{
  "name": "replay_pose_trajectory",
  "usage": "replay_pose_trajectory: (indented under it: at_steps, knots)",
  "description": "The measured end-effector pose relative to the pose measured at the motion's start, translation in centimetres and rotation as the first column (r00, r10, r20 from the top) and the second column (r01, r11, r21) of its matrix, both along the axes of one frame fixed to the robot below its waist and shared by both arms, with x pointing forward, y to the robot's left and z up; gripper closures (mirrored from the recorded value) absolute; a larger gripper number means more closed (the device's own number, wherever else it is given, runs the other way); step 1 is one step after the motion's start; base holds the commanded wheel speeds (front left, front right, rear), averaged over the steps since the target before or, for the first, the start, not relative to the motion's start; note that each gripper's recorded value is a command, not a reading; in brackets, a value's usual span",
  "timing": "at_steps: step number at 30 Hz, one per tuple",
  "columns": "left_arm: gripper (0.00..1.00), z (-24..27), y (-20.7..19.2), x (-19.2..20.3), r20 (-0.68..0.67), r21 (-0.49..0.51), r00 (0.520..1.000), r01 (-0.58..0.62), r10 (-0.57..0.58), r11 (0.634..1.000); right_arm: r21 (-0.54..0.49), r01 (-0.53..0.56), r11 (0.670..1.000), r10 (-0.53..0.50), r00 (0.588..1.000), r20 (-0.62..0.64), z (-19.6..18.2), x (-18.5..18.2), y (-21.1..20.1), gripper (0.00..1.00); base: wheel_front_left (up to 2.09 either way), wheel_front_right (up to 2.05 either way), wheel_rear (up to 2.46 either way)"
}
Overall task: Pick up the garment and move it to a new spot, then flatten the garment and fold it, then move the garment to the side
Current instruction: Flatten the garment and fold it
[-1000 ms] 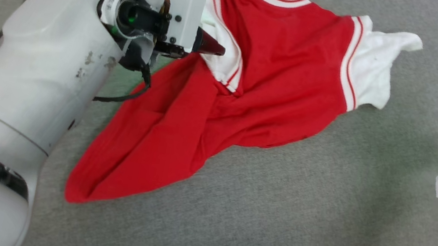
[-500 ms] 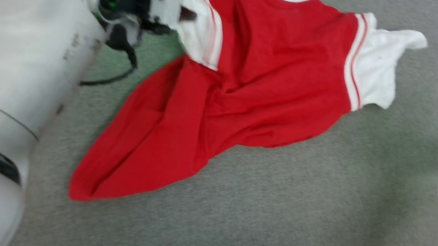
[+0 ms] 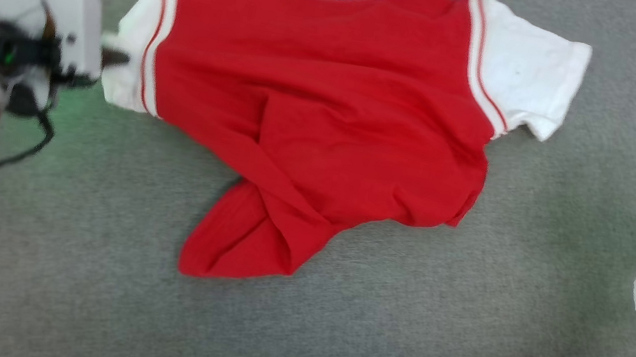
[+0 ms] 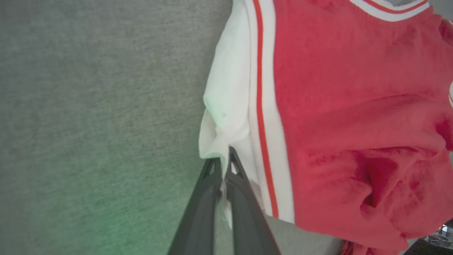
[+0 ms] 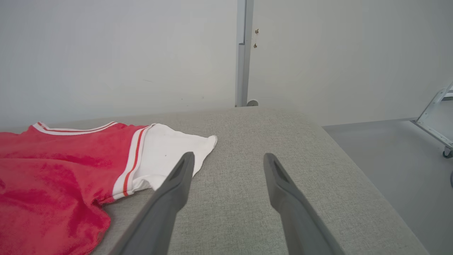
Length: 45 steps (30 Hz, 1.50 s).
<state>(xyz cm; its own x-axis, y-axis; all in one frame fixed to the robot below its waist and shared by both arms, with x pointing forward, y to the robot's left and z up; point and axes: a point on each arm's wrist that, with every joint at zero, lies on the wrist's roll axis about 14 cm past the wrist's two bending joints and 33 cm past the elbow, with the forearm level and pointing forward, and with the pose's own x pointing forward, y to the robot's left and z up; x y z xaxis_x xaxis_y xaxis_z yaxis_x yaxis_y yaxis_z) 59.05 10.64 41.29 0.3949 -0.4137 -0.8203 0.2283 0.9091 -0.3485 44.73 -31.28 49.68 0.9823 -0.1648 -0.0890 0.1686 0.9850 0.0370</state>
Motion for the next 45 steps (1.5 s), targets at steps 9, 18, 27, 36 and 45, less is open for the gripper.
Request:
replay_pose_trajectory:
  at_steps: [9,18,27,36,45]
  knots:
    - [0.74,-0.5,3.3,-2.1,0.043,-0.012,0.996,-0.080,0.080,0.997,-0.009,-0.052,0.999,0.052,0.999,0.007,1.1,0.7,1.3,0.00,0.00,0.00,0.00]
    - [0.00,2.2,5.9,-1.5,0.359,-0.020,0.925,-0.130,0.129,0.991,-0.083,-0.171,0.982,0.163,0.982,-0.095,0.4,1.5,3.3,0.00,0.00,0.00,0.00]
    - [0.00,3.8,6.6,-4.7,0.662,-0.150,0.706,-0.206,0.253,0.967,-0.126,-0.373,0.919,0.310,0.883,-0.351,-2.1,5.3,5.7,0.00,0.00,0.00,0.00]
    - [0.00,4.6,6.1,-9.3,0.780,-0.156,0.562,-0.252,0.275,0.955,-0.123,-0.494,0.861,0.355,0.756,-0.550,-2.2,11.5,6.6,0.00,0.00,0.00,0.00]
    - [0.00,5.1,6.9,-11.3,0.844,-0.128,0.465,-0.306,0.265,0.944,-0.044,-0.569,0.821,0.373,0.594,-0.713,-6.7,15.5,8.8,0.00,0.00,0.00,0.00]
